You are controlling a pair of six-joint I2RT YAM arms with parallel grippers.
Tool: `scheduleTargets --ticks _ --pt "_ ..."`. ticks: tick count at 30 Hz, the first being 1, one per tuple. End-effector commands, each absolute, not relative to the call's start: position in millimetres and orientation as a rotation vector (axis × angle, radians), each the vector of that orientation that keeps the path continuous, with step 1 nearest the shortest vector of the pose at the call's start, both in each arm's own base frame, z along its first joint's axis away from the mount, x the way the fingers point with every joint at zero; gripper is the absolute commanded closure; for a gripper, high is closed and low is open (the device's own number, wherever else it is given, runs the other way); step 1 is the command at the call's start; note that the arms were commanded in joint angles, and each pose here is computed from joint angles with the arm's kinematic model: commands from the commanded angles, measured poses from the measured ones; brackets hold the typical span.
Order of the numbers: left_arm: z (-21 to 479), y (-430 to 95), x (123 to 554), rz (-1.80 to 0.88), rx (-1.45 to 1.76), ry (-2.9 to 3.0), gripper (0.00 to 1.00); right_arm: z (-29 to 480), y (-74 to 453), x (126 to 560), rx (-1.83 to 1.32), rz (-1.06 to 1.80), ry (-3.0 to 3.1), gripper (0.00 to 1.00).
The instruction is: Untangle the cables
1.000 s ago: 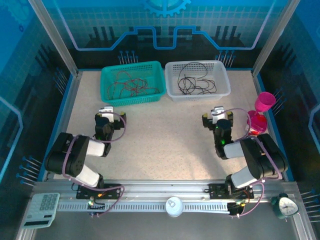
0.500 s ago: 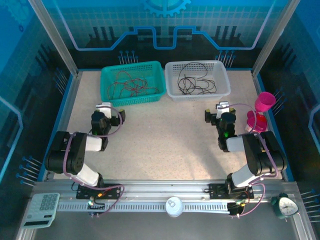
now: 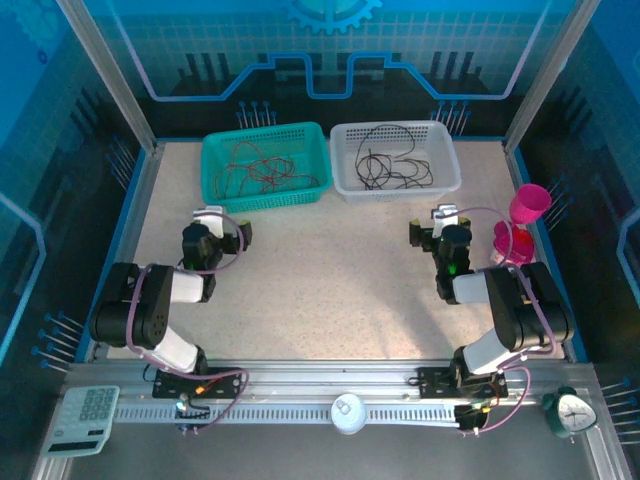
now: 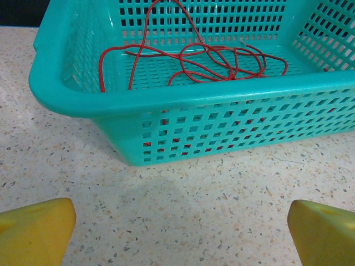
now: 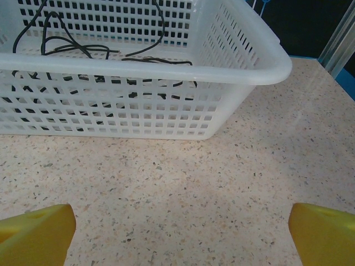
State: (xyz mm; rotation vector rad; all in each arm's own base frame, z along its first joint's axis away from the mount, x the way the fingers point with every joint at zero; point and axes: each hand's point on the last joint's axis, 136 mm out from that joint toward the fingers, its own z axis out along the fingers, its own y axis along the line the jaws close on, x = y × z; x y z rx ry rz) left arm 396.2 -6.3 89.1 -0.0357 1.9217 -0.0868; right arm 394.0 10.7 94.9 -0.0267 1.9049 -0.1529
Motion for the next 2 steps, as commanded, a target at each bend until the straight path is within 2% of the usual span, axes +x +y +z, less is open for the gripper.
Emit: scheduleTargets --ticks 1,2 --pt "96.1 -7.7 399.1 -0.121 -0.046 1.904 0.01 99.9 8.1 397.5 -0.007 -0.141 1.893 0.0" --pt "95.7 -8.1 398.8 -0.121 -0.046 1.906 0.01 100.9 8.0 397.6 -0.006 -0.14 1.89 0.0"
